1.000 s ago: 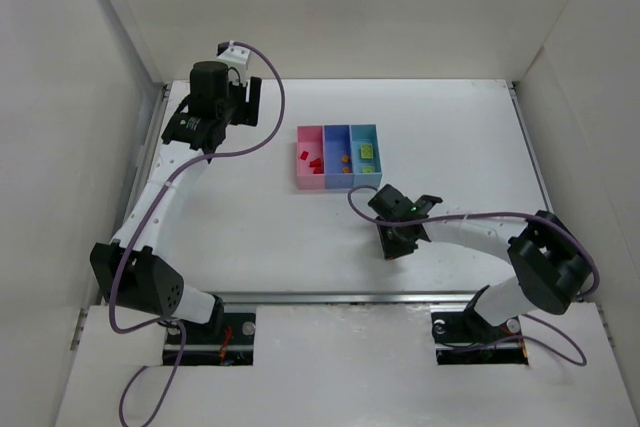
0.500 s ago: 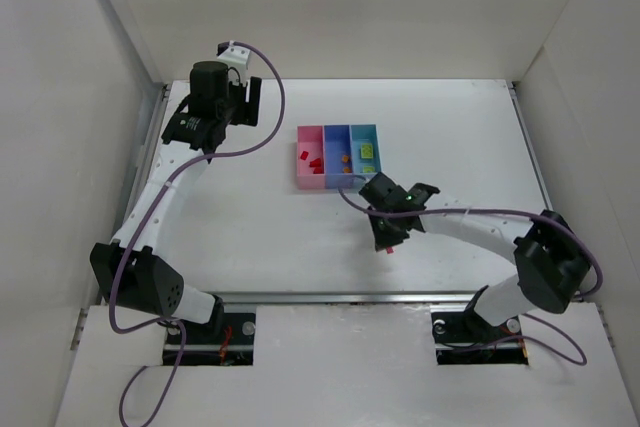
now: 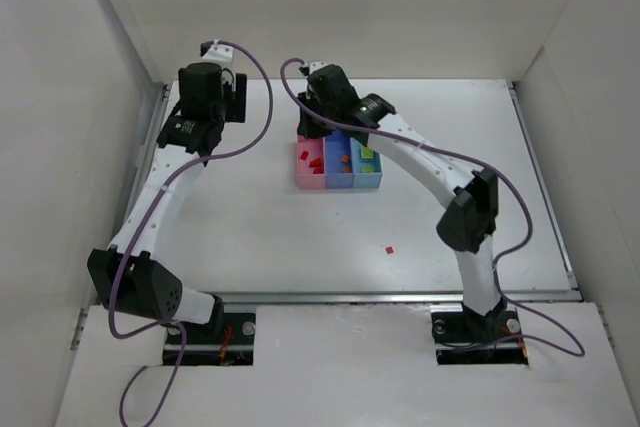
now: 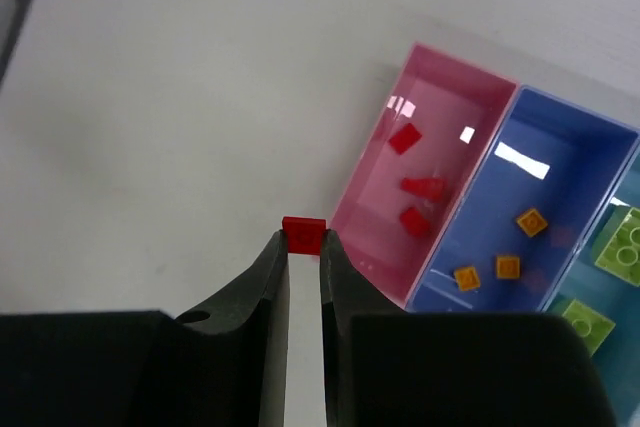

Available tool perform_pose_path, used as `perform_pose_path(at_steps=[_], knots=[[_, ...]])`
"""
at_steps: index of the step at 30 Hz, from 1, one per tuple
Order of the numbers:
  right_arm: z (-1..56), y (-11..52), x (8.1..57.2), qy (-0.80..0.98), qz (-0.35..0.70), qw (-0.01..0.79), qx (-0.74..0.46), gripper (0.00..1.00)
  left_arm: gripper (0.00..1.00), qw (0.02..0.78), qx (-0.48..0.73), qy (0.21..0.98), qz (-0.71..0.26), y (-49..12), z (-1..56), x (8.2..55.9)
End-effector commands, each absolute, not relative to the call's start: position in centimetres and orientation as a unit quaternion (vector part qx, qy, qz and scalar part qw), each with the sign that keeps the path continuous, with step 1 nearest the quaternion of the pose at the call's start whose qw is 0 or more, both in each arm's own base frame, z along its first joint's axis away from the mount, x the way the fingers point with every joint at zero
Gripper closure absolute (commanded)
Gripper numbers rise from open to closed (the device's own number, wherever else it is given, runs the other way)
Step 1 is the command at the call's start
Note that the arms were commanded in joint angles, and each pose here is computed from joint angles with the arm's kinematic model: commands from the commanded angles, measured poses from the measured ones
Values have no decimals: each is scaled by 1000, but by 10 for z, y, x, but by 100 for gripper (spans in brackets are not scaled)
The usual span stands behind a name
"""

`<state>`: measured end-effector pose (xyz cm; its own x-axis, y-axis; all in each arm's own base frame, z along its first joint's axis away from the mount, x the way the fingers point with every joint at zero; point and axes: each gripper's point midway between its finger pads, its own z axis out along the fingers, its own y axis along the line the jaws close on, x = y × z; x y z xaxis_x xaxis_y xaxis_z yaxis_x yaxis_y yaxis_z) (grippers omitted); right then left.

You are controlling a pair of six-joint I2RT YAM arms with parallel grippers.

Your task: Sort the legos into containers by color

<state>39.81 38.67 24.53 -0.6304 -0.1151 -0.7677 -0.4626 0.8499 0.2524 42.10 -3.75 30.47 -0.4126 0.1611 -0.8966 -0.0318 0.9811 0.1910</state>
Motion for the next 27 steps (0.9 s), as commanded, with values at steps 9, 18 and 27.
perform_pose_path(at_steps=[9,18,27], knots=[[205,378,461,888,161,401,-156,100,24,582,-11,805,117,-11,337,409],[150,382,442,908,165,335,-192,72,24,583,1,806,101,-18,336,410],[196,376,441,894,173,371,-184,40,24,587,6,804,92,-21,339,409]])
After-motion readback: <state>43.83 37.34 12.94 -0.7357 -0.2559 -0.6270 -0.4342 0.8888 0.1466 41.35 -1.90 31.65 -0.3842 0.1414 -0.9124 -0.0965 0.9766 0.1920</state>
